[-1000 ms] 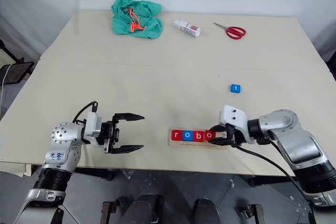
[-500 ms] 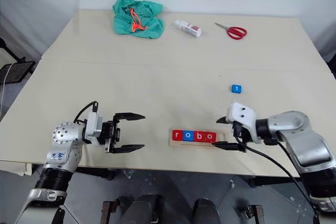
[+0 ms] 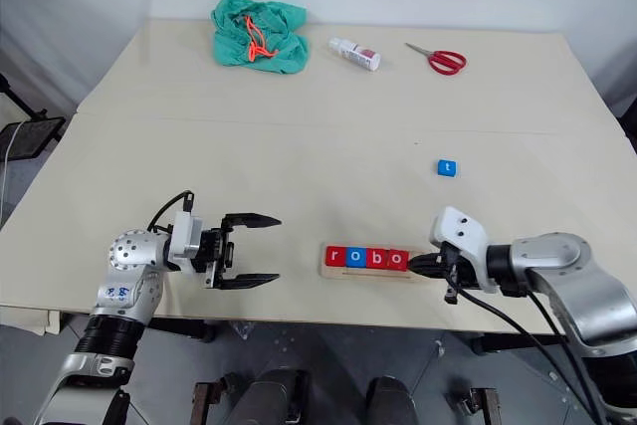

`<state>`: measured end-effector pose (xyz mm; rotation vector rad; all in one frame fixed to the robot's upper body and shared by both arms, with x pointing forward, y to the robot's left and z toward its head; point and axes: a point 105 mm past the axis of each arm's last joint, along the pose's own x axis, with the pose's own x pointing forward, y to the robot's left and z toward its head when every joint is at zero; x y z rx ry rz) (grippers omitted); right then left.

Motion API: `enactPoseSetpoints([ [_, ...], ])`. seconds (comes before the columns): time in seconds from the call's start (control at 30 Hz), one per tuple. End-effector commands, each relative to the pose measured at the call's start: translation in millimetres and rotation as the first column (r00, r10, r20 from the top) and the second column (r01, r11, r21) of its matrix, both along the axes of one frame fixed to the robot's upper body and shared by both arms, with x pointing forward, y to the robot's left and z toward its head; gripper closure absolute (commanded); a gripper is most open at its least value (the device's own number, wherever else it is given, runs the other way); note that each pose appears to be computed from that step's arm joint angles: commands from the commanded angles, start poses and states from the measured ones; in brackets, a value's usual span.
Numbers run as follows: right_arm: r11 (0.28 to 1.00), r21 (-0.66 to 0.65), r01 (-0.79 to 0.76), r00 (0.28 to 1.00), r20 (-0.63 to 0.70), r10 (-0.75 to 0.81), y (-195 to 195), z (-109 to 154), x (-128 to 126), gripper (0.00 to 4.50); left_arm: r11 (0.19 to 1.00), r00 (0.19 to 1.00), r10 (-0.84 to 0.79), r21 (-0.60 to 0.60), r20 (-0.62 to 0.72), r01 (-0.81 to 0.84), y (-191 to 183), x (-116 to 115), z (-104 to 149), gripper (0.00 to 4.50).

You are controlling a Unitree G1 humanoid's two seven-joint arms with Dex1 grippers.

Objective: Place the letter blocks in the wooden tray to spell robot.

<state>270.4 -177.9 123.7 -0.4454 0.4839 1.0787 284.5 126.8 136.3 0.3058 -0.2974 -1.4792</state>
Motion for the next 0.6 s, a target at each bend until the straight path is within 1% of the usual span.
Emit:
enactPoseSetpoints([
  [0.03, 1.0, -0.012, -0.004, 1.0, 0.022, 0.005, 1.3, 2.6, 3.7, 4.49, 1.0, 1.0, 0.004, -0.003, 0.031, -0.004, 1.5, 1.4, 6.5, 0.0],
  [0.27, 1.0, -0.003, -0.006, 0.999, 0.033, 0.006, 4.7, 2.7, 8.2, 4.49, 1.0, 0.999, 0.015, -0.001, 0.03, -0.015, 3.6, -0.7, 5.7, 0.0],
  [0.37, 1.0, -0.005, -0.002, 0.998, 0.055, 0.002, 2.9, 9.8, 8.0, 4.49, 1.0, 0.999, 0.019, -0.002, 0.029, -0.019, 3.8, -0.8, 5.5, 0.0],
  [0.47, 1.0, -0.009, -0.005, 0.998, 0.06, 0.005, -0.7, 18.6, 3.4, 4.49, 1.0, 0.999, 0.021, -0.002, 0.028, -0.021, 4.2, -0.7, 5.3, 0.0],
  [0.6, 0.999, -0.033, -0.022, 0.999, 0.029, 0.023, -5.5, 16.3, -5.6, 4.49, 1.0, 0.999, 0.02, -0.002, 0.027, -0.02, 3.6, -0.6, 5.0, 0.0],
])
